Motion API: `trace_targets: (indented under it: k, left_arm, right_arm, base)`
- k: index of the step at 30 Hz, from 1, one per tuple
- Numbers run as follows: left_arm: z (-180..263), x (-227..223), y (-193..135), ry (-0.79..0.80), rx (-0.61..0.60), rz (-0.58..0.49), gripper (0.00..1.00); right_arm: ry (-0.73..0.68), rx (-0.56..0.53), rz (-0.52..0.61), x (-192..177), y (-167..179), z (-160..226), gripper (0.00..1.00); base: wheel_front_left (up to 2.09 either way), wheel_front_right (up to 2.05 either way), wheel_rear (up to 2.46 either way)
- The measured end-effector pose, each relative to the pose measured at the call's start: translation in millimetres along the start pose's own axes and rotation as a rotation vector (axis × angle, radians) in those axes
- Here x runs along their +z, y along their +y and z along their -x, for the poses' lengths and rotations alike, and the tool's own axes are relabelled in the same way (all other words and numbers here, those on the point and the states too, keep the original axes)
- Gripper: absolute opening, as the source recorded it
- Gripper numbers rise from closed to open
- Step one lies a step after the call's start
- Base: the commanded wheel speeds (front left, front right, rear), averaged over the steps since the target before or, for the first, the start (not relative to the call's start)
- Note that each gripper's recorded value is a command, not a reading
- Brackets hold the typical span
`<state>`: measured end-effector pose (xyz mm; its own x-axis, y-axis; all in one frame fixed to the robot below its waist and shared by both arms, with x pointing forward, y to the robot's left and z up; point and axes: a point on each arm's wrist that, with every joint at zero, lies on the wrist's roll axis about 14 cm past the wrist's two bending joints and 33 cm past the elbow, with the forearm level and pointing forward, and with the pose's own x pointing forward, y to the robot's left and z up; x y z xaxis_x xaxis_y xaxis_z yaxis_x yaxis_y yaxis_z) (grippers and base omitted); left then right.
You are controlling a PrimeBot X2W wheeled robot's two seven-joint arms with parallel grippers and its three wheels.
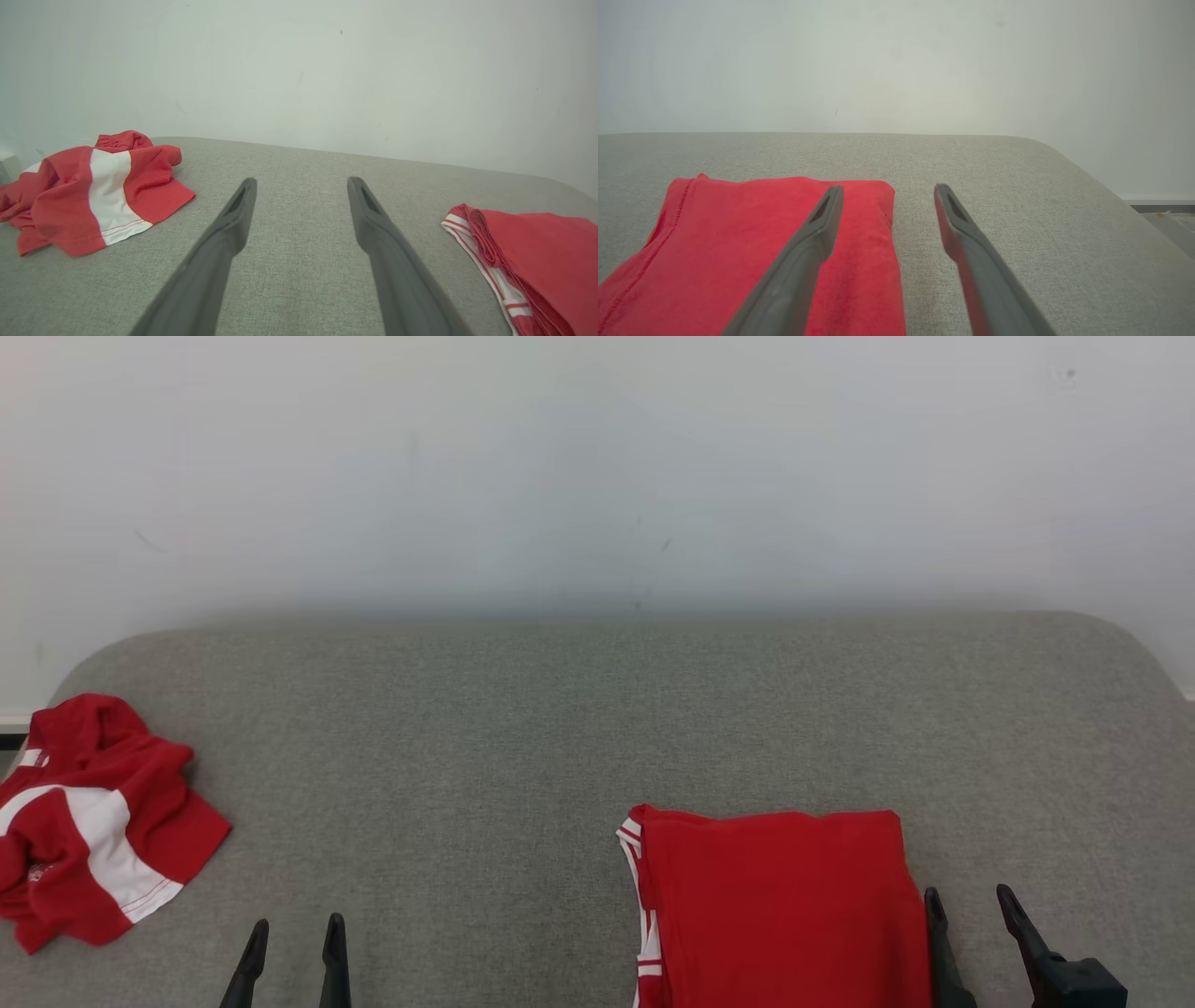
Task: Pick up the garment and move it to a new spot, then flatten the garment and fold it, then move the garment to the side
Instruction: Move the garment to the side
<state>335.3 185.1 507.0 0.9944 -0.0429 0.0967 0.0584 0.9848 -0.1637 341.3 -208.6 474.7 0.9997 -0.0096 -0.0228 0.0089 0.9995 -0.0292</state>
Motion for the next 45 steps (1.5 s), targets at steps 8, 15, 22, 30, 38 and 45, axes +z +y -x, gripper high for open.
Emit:
trace_targets:
  k: [8, 15, 22, 30, 38, 45]
  left_arm:
    - [-6.0, -2.0, -6.0, 0.006, -0.019, 0.002, 1.0]
    - [-5.5, -7.4, -5.9, 0.024, -0.02, 0.003, 1.0]
    - [-4.4, -5.8, 3.5, 0.019, 0.008, 0.012, 1.0]
    - [-6.8, -2.6, 17.8, 0.008, 0.053, 0.01, 1.0]
    - [-14.4, -10.0, 17.5, 0.029, 0.058, 0.015, 1.0]
    - [-15.9, -21.0, 22.0, 0.062, 0.076, 0.018, 1.0]
  right_arm:
    - [0.005, -0.012, -0.008, -2.2, -3.3, 2.4, 1.0]
    - [0.0, -0.01, -0.009, 0.0, -2.6, 0.7, 1.0]
    - [0.145, 0.022, -0.055, -4.0, 9.1, -10.3, 1.0]
    - [0.428, 0.015, -0.073, -5.1, 2.2, -19.3, 1.0]
    - [0.611, -0.046, -0.026, -28.4, -15.4, -26.5, 1.0]
    - [0.748, -0.021, -0.02, -64.7, -5.5, -28.3, 1.0]
  base:
    - [0.0, 0.0, 0.0]
    - [0.0, 0.0, 0.0]
    - [0.0, 0.0, 0.0]
    - [0.0, 0.0, 0.0]
    - [0.0, 0.0, 0.0]
    - [0.0, 0.0, 0.0]
